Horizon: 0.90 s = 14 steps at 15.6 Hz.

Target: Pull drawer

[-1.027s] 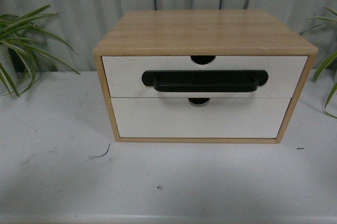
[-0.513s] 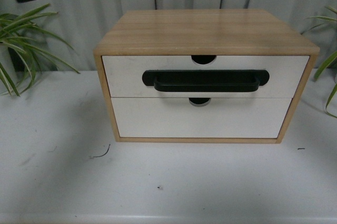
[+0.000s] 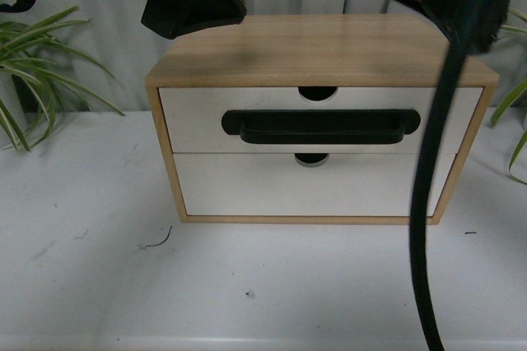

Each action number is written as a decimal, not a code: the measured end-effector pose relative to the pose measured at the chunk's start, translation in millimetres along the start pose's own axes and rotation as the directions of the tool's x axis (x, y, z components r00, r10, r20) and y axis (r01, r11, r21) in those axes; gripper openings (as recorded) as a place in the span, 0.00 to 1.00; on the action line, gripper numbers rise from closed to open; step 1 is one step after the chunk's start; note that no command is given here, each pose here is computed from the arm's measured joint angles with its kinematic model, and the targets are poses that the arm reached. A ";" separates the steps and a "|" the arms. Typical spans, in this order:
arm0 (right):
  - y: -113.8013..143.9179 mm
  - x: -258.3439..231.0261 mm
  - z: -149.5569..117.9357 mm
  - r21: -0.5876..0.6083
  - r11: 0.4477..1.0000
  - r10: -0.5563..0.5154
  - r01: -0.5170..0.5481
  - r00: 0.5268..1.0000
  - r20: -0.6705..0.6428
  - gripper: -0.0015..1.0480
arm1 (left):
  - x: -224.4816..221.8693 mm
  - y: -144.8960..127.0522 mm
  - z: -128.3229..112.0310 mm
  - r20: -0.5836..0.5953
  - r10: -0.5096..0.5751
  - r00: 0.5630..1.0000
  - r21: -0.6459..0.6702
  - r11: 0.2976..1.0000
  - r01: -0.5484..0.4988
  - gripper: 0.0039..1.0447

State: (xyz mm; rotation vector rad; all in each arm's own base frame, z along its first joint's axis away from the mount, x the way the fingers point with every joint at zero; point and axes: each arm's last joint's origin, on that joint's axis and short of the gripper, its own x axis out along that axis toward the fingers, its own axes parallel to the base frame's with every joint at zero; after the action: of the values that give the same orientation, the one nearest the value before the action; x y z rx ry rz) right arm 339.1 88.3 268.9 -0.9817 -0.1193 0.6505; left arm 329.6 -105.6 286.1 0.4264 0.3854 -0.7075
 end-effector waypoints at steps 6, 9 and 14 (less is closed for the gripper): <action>10.8 -15.0 -35.8 -0.436 0.845 0.267 -0.310 0.951 -0.158 0.94 | 37.8 -35.1 -2.6 -0.259 -0.159 0.953 0.281 0.931 0.232 0.94; 22.4 -11.3 -47.1 -0.425 0.819 0.328 -0.386 0.922 -0.206 0.94 | 51.1 -45.9 -1.7 -0.262 -0.175 0.949 0.324 0.910 0.257 0.94; 53.3 7.8 -55.1 -0.398 0.781 0.428 -0.481 0.877 -0.219 0.94 | 76.3 -47.8 -16.0 -0.274 -0.185 0.944 0.313 0.911 0.269 0.94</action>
State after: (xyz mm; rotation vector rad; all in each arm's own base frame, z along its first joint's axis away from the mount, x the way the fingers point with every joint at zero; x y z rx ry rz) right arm 341.8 72.7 193.5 -1.5149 0.0868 1.0390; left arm 346.7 -171.3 224.7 0.8163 0.5463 -0.9629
